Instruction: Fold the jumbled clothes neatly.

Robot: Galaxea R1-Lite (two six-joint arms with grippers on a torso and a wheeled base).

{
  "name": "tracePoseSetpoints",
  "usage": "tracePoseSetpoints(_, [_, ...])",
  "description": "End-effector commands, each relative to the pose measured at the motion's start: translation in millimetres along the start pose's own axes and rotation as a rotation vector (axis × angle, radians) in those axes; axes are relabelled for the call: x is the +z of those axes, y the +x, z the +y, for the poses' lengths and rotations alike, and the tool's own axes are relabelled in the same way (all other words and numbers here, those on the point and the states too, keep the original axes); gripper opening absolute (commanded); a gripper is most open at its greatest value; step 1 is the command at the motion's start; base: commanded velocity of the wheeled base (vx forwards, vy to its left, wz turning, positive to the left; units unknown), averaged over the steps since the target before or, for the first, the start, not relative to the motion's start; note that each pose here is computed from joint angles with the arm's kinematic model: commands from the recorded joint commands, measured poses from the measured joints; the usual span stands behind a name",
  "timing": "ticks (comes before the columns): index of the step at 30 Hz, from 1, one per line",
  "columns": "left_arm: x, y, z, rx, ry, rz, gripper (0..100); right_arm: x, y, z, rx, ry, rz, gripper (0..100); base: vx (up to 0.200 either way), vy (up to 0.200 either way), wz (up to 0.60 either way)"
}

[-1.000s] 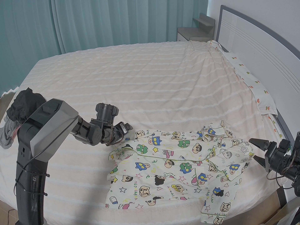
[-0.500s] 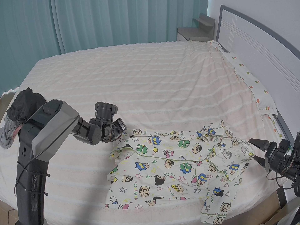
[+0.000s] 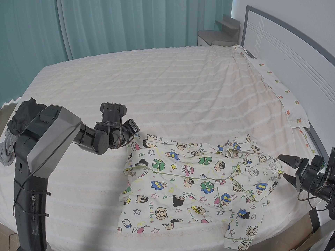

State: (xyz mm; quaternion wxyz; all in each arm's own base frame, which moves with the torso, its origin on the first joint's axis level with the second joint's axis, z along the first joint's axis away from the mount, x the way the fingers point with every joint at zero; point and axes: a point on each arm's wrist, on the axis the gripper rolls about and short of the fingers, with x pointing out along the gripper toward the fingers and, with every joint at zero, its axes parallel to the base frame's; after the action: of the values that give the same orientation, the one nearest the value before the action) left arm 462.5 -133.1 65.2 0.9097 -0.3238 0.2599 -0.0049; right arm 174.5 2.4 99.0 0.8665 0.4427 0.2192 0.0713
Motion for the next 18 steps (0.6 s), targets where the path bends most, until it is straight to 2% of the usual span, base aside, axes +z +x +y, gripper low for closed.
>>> tracePoseSetpoints(1, [15, -3, -2, -0.015, -0.002, -0.037, 0, 0, 0, 0, 0.0, 0.0, 0.001, 100, 0.0, 0.0, 0.0])
tracePoseSetpoints(7, [25, -9, -6, -0.03, 0.009, -0.05, 0, 0, 0, 0, 0.0, 0.0, 0.001, 100, 0.0, 0.0, 0.0])
tracePoseSetpoints(14, [18, -7, -2, -0.002, 0.082, -0.009, 0, 0, 0, 0, -0.002, 0.001, 0.004, 100, 0.0, 0.0, 0.0])
tracePoseSetpoints(15, [18, -7, -2, -0.002, 0.082, -0.009, 100, 0, 0, 0, -0.002, 0.001, 0.004, 100, 0.0, 0.0, 0.0])
tracePoseSetpoints(18, [17, -5, -1, 0.002, 0.088, -0.005, 100, -1, 0, -1, -0.003, 0.002, 0.005, 100, 0.0, 0.0, 0.0])
